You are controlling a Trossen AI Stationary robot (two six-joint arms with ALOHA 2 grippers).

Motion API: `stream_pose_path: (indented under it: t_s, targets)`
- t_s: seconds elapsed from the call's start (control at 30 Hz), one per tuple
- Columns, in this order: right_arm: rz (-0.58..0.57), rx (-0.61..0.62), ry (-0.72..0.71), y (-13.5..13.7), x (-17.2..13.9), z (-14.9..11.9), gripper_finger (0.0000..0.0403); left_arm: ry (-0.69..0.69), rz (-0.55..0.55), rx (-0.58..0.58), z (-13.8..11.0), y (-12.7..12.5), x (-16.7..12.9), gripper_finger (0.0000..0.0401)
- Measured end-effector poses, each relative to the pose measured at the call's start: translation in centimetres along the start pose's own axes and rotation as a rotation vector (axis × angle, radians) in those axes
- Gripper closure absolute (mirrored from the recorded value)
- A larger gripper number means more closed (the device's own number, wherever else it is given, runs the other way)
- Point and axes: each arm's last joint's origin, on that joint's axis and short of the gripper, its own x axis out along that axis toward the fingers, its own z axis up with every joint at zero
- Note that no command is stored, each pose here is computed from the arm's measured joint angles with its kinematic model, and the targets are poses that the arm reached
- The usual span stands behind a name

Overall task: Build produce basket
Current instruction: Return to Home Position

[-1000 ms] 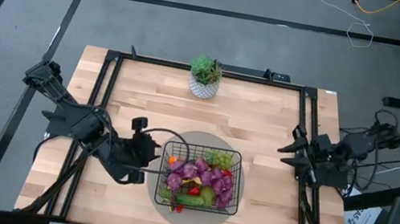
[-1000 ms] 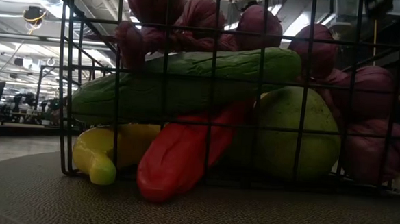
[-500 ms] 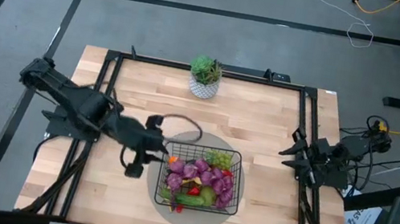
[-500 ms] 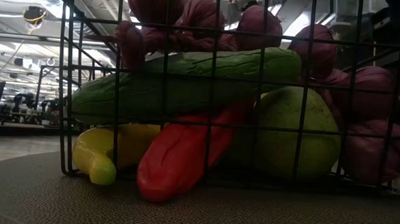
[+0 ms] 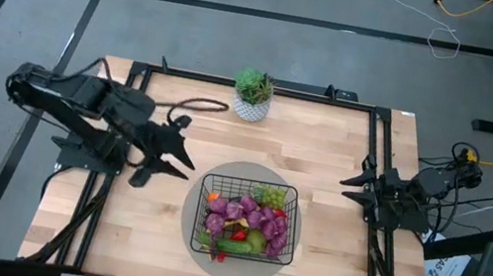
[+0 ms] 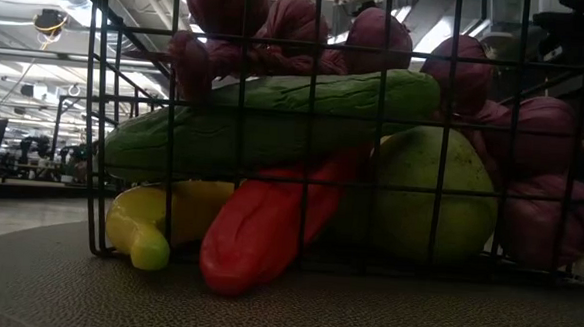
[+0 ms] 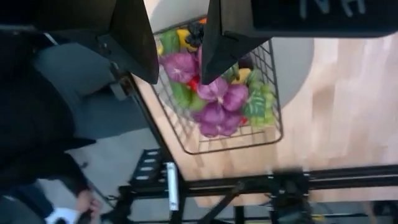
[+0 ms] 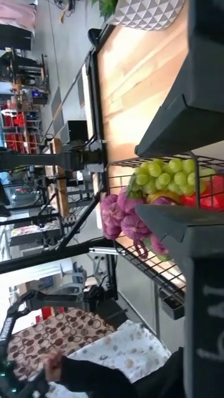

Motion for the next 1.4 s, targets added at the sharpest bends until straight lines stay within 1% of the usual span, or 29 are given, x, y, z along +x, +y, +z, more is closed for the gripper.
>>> stream_pose_path:
  t_s: [0.13,0.2,0.47,0.6,0.7,0.8,0.9,0.97,1.1,1.3,1.4]
  targets:
    - [-0.005,-0.009,0.026,0.0,0.0,-0.3,0.0270,-0.030,-0.093,0.012,-0.1,0.3,-2.2,0.0286]
    - [-0.008,-0.009,0.039,-0.1,0.0,-0.4,0.0270,-0.054,-0.118,0.009,-0.1,0.5,-3.5,0.0286]
    - [-0.013,0.004,0.053,-0.1,0.0,-0.5,0.0270,-0.144,-0.068,0.000,-1.2,0.9,-8.2,0.0286]
    - [-0.013,0.004,0.054,-0.1,0.0,-0.6,0.0270,-0.177,-0.032,0.000,-3.2,0.8,-9.4,0.0286]
    - [-0.013,0.003,0.057,-0.1,0.0,-0.6,0.0270,-0.225,0.003,-0.020,-5.5,0.9,-9.9,0.0286]
    - [-0.014,0.003,0.057,-0.1,0.0,-0.6,0.0270,-0.334,-0.025,-0.033,-7.6,1.0,-9.8,0.0286]
    - [-0.014,0.001,0.057,-0.1,0.0,-0.6,0.0270,-0.424,-0.065,-0.054,-9.9,1.1,-9.0,0.0286]
    - [-0.013,0.000,0.057,-0.1,0.0,-0.6,0.0270,-0.429,-0.061,-0.066,-11.8,1.4,-8.0,0.0286]
    - [-0.013,0.000,0.057,-0.1,0.0,-0.6,0.0270,-0.457,-0.013,-0.100,-15.1,2.2,-6.1,0.0286]
    - [-0.014,-0.004,0.059,-0.1,0.0,-0.6,0.0270,-0.535,-0.017,-0.090,-18.9,2.9,-3.3,0.0286]
    - [-0.014,-0.004,0.062,-0.1,0.0,-0.6,0.0270,-0.519,-0.008,-0.100,-20.6,3.2,-2.4,0.0286]
